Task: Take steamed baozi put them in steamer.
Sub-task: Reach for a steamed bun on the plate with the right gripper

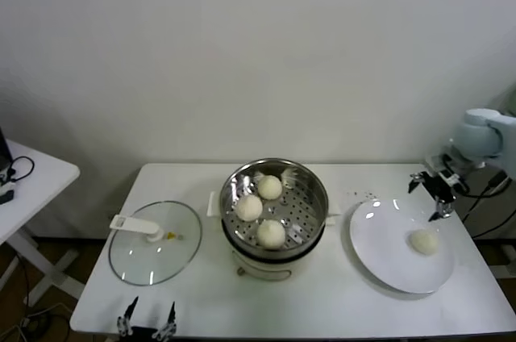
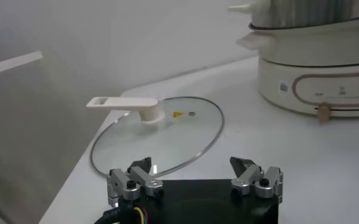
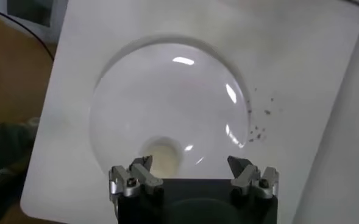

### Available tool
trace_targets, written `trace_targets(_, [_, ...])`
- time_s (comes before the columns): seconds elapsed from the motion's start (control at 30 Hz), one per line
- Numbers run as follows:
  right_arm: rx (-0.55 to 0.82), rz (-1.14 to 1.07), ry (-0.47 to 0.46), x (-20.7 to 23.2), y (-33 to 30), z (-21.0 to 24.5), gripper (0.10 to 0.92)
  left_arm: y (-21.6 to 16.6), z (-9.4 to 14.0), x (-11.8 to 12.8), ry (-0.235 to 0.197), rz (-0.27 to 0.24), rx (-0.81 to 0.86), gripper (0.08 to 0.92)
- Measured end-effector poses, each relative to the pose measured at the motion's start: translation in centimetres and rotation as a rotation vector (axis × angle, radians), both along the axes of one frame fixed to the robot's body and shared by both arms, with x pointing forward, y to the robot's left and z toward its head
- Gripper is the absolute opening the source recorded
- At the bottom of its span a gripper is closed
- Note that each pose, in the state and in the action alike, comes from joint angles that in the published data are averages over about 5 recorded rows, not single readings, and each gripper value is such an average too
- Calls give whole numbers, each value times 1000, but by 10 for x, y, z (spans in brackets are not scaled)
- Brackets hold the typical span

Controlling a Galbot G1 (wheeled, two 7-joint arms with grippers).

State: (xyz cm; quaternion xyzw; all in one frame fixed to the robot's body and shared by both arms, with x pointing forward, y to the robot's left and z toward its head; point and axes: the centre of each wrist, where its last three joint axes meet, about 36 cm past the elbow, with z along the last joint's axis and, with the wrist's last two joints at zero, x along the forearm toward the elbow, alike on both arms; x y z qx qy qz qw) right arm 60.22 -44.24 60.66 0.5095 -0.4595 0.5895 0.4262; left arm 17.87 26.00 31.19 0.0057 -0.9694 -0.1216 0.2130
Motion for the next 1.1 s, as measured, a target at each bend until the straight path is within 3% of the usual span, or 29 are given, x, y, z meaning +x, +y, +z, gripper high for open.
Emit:
trace_targets(0.6, [-41, -68, 44, -10, -43, -98, 823, 3, 0, -7, 17, -2, 35, 823])
trace_targets(1.1, [-34, -78, 36, -6, -55, -137, 823, 4, -2, -7, 22, -6, 48, 823])
